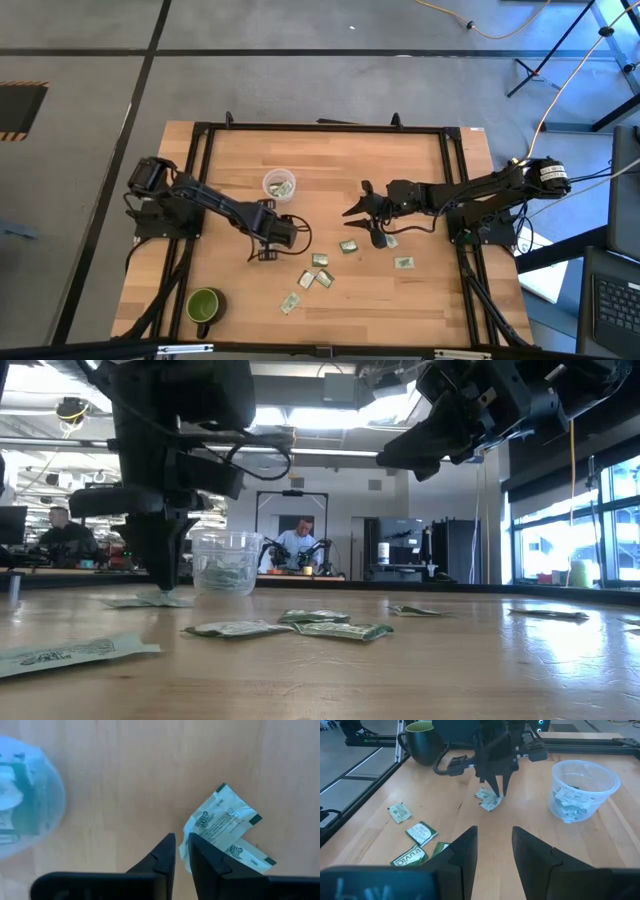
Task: Pick and place Stevia / Truvia into bins
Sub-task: Put the light green stevia packet into the transparent container
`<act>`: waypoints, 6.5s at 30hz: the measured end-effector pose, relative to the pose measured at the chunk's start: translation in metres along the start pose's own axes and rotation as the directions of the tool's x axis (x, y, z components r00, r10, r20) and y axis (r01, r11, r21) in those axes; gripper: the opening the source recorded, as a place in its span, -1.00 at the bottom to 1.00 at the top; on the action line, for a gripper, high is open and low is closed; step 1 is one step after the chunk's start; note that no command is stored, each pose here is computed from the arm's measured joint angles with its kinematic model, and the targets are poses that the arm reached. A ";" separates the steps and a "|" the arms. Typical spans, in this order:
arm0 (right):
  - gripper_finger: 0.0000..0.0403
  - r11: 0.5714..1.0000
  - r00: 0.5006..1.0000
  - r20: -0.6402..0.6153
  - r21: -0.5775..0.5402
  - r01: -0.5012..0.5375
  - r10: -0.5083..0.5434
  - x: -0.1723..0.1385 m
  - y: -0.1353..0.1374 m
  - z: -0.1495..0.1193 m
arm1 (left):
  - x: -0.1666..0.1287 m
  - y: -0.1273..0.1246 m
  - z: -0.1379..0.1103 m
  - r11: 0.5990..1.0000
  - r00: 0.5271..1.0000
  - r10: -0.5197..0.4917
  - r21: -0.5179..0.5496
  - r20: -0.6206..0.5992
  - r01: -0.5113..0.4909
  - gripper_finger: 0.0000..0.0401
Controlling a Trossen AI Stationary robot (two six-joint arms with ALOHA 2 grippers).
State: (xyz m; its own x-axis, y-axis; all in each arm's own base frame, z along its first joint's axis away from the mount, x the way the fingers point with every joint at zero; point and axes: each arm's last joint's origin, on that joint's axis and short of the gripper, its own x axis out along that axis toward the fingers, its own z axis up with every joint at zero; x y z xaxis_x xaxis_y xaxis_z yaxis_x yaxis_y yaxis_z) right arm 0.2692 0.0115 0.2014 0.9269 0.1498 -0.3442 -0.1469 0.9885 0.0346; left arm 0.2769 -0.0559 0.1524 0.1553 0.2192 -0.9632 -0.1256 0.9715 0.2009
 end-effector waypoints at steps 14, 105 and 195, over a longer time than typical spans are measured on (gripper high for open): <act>-0.38 1.000 1.000 -0.001 0.000 0.001 -0.001 0.000 0.000 0.000 | -0.010 -0.012 0.012 0.969 0.967 -0.219 0.145 0.131 0.200 -0.66; -0.38 1.000 0.999 -0.048 -0.020 -0.001 0.000 0.000 0.000 -0.005 | -0.102 0.068 -0.031 0.966 0.966 -0.189 -0.140 0.177 0.215 -0.72; -0.38 1.000 0.999 -0.046 -0.021 -0.001 0.000 0.000 0.000 -0.004 | 0.008 0.002 -0.069 0.975 0.986 -0.136 -0.161 0.097 0.151 -0.98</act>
State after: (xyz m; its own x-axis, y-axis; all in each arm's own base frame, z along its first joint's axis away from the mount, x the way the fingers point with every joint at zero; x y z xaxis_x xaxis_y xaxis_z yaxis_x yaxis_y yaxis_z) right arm 0.2674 0.0114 0.1974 0.9099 0.1490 -0.3872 -0.1552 0.9878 0.0152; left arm 0.2098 -0.0583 0.1328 0.2649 0.0924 -0.9598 -0.2565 0.9663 0.0223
